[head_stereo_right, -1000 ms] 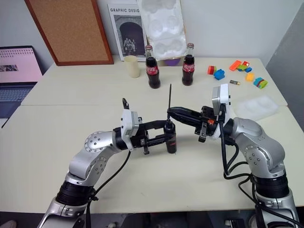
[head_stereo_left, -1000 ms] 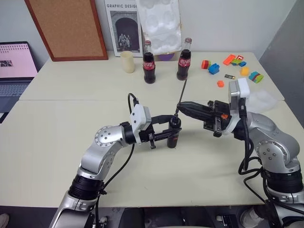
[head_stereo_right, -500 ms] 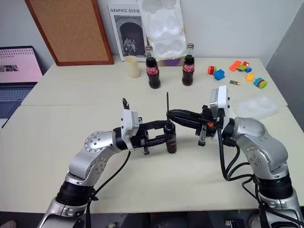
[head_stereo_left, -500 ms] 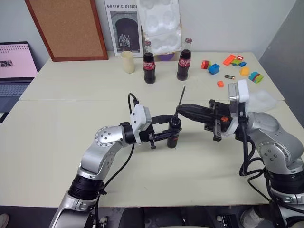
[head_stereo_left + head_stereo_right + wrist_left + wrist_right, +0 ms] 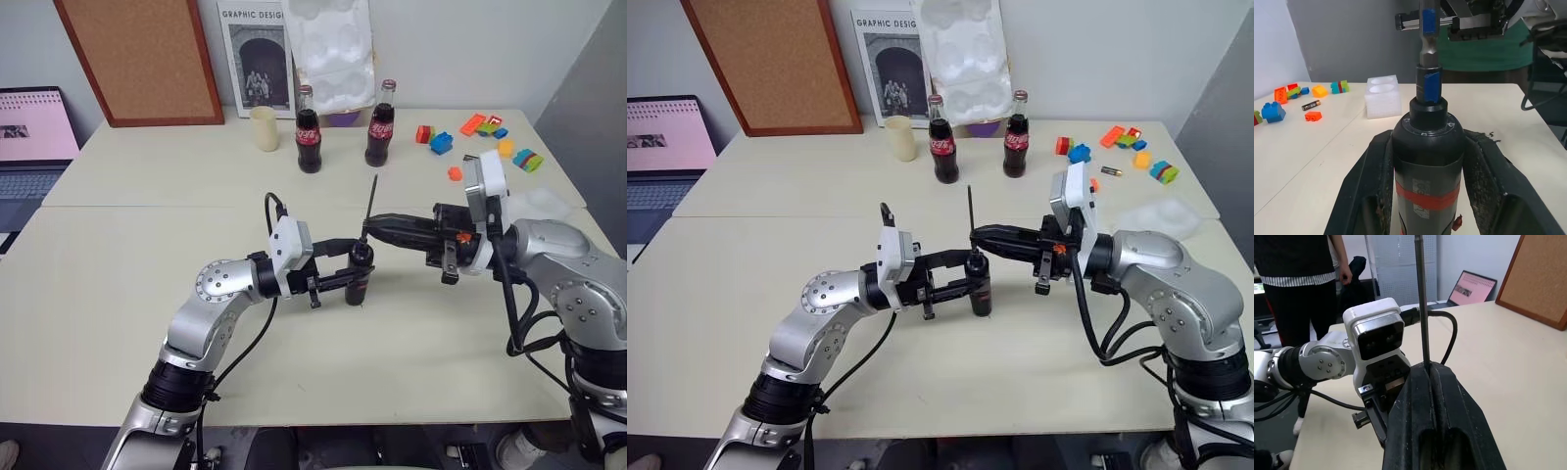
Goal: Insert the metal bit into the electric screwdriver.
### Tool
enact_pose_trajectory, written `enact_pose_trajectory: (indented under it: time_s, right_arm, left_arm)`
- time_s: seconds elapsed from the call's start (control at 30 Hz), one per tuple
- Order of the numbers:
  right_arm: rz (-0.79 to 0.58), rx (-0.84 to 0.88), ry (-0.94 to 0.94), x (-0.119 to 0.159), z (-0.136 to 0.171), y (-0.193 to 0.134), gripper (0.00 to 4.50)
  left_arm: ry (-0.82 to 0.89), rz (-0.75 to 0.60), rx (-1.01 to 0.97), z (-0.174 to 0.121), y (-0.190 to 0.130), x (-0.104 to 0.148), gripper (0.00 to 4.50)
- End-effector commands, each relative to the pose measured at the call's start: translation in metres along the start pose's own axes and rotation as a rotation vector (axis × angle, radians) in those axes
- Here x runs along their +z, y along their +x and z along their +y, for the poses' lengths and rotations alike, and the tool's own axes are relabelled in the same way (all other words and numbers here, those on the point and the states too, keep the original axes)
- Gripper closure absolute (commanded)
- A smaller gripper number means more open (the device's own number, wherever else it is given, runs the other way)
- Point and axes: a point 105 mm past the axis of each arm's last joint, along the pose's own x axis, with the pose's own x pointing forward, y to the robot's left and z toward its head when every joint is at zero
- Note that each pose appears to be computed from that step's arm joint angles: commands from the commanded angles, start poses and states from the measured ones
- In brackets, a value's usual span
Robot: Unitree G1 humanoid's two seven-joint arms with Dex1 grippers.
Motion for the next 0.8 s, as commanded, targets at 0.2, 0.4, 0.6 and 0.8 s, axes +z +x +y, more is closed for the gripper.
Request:
enact_pose_trajectory:
  time_s: [0.2,0.4,0.6,0.8]
  right_arm:
    - [0.117,0.060,0.063,-0.0183,0.0032,0.0020,4.50]
    - [0.139,0.118,0.060,-0.0201,0.0040,0.0022,4.50]
    - [0.175,0.168,0.047,-0.0200,-0.0001,-0.0017,4.50]
    - [0.201,0.254,0.028,-0.0176,-0.0014,-0.0006,4.50]
  left_arm:
    - [0.029,0.009,-0.003,-0.0012,0.0010,0.0022,2.86]
    - [0.027,0.009,-0.011,-0.0024,0.0017,0.0018,2.86]
    - [0.030,0.009,-0.017,-0.0013,0.0022,0.0019,2.86]
    - [0.032,0.009,-0.022,-0.0012,0.0024,0.0023,2.86]
